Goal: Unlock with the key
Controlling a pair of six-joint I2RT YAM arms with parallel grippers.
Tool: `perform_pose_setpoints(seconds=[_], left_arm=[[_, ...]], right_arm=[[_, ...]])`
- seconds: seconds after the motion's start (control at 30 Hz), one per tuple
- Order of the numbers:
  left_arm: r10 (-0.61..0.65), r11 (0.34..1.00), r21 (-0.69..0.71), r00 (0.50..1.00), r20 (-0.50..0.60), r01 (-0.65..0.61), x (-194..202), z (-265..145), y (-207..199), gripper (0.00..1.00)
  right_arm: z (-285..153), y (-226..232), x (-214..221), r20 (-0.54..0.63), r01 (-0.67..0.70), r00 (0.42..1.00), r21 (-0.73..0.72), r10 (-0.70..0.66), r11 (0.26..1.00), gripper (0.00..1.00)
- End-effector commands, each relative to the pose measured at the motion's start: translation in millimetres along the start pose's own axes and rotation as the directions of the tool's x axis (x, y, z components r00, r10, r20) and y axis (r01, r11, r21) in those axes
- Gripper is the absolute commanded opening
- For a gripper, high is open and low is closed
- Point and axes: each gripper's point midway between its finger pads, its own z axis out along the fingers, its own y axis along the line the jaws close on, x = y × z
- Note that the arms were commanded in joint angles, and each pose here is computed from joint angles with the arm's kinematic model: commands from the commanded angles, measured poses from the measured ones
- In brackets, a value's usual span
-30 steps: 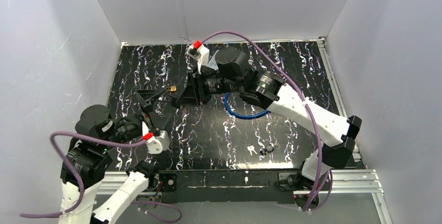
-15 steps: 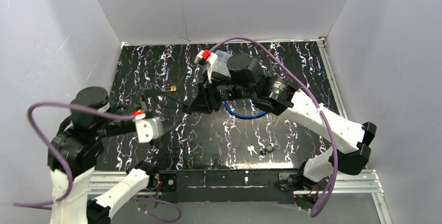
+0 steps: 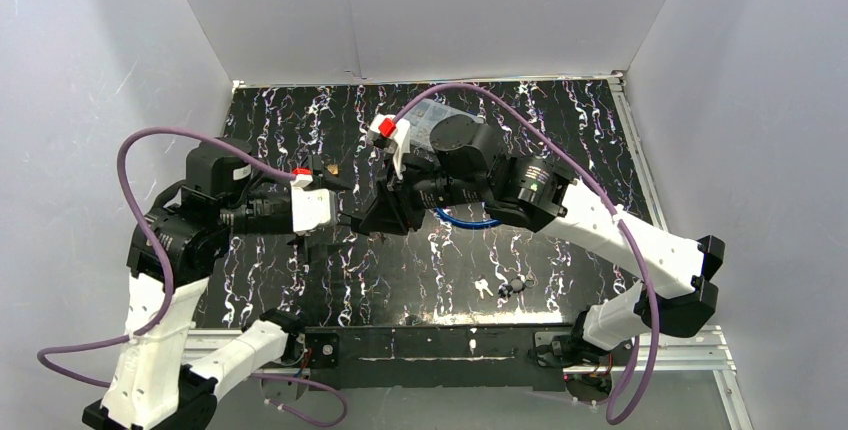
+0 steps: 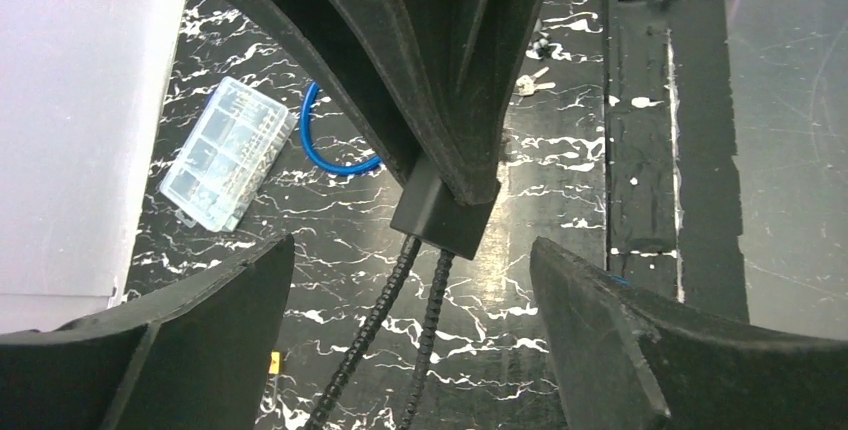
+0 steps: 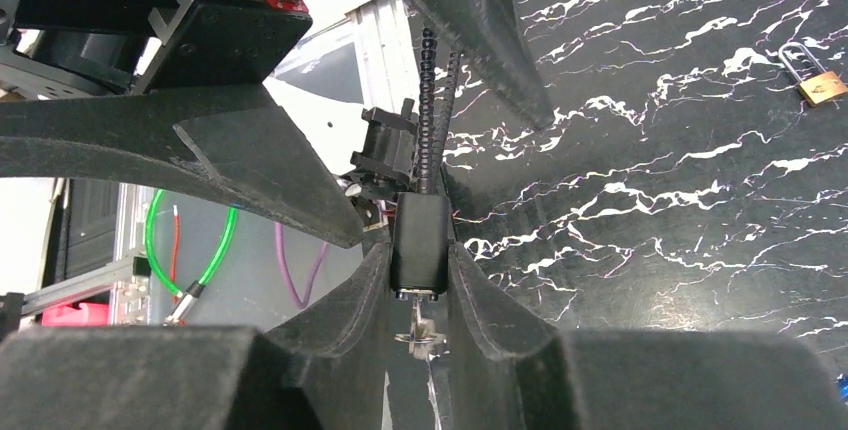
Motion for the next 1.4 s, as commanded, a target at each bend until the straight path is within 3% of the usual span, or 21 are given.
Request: perform_pose_setpoints(seconds=[0.0, 0.1, 0.2, 0.23, 0.6, 0.7, 1.03, 1.13, 1.27, 1.37], left_arm=[[-0.049, 0.994, 0.101, 0.999, 0.006, 0.048, -4.6, -1.9, -19.1, 0.83], [-0.078, 0.987, 0.143, 0.997, -0.015, 0.08, -0.7, -0.6, -24.8, 0.71], [-0.08, 0.986, 0.149, 0.997, -0.012, 0.081, -0.2, 0.1, -26.0, 0.5], [-0.084, 0.985, 0.148, 0.996, -0.011, 0.085, 0.3, 0.7, -26.2, 0.47], [-0.104, 0.983, 0.151, 0.994, -0.018, 0.106, 5.6, 4.5, -26.7, 0.52], [-0.103, 0.983, 0.155, 0.995, -0.006, 0.102, 1.7, 3.1, -27.8, 0.5], [-0.072, 0.986, 0.149, 0.997, -0.038, 0.077, 6.3, -3.0, -31.4, 0.03], [-0.066, 0.989, 0.127, 0.997, -0.038, 0.071, 6.3, -2.9, -27.5, 0.0], [-0.066, 0.991, 0.114, 0.997, -0.036, 0.07, 5.3, -2.9, -24.9, 0.0], [-0.08, 0.99, 0.113, 0.996, -0.044, 0.084, 6.6, -3.2, -25.3, 0.0]], right_arm=[[-20.7, 16.1, -32.9, 0.107, 0.076, 0.991, -0.009, -0.075, 0.997, 0.01], [-19.9, 19.4, -37.4, 0.118, 0.088, 0.989, -0.014, -0.085, 0.996, 0.01], [-17.8, 21.3, -41.3, 0.125, 0.093, 0.988, -0.017, -0.09, 0.996, 0.01], [-17.2, 22.1, -43.1, 0.128, 0.095, 0.988, -0.019, -0.091, 0.995, 0.01], [-4.5, 33.0, -43.1, 0.11, 0.107, 0.989, -0.048, -0.101, 0.993, 0.01], [2.4, 36.2, -39.5, 0.09, 0.113, 0.99, -0.054, -0.108, 0.992, 0.01], [2.5, 30.5, -38.5, 0.087, 0.126, 0.988, 0.002, -0.125, 0.992, 0.01], [-3.4, 30.2, -41.7, 0.104, 0.13, 0.986, 0.015, -0.131, 0.991, 0.2], [-13.4, 33.2, -44.2, 0.121, 0.134, 0.983, 0.017, -0.135, 0.991, 0.65], [-25.8, 33.1, -45.6, 0.14, 0.14, 0.98, 0.034, -0.143, 0.99, 0.71]])
